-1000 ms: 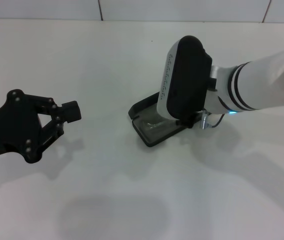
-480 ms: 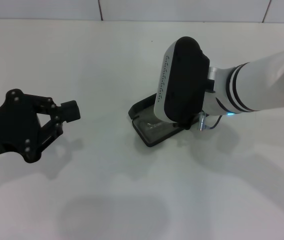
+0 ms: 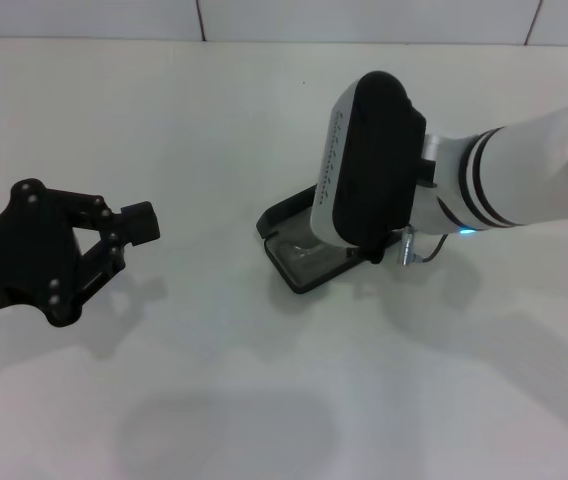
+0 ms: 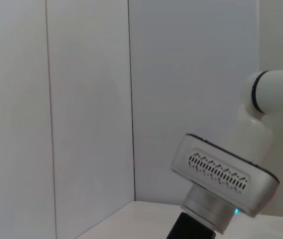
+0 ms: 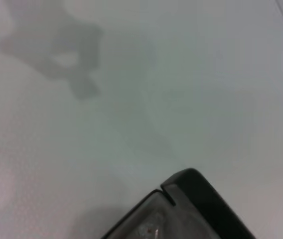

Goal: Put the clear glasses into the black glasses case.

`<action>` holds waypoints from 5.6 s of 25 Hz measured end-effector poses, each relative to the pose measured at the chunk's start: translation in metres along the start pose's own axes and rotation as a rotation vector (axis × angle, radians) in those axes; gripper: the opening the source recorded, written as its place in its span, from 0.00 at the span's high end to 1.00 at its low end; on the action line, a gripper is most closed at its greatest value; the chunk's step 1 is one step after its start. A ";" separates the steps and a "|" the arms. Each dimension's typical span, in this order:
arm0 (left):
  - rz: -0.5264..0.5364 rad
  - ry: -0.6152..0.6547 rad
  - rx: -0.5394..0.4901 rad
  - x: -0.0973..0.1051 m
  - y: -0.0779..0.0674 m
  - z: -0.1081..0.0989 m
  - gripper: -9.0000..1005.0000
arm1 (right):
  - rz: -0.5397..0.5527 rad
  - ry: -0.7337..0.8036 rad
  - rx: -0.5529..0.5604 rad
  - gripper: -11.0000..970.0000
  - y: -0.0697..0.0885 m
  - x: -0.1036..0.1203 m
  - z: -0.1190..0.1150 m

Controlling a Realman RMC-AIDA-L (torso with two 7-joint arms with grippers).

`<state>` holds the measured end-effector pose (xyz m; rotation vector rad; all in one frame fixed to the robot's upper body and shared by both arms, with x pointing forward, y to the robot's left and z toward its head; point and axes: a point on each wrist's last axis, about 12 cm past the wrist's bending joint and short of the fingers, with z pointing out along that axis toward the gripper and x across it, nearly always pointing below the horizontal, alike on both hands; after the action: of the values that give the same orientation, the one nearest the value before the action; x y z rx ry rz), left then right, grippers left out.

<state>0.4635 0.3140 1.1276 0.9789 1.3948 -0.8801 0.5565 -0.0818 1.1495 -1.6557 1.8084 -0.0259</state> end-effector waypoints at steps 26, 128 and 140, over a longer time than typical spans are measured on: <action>-0.003 -0.008 -0.036 0.001 0.000 -0.007 0.94 | 0.118 -0.095 0.083 0.89 -0.013 0.008 -0.046; -0.226 0.405 -0.055 0.044 0.048 0.209 0.94 | 0.798 -0.895 -0.210 0.89 0.016 0.204 -0.071; -0.238 0.287 0.032 0.033 0.030 0.199 0.93 | 0.802 -0.899 -0.212 0.89 0.016 0.205 -0.069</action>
<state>0.5656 0.1425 1.0845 1.0059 1.7733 -0.9668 0.5165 -0.2895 1.1022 -0.7141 1.6030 1.0987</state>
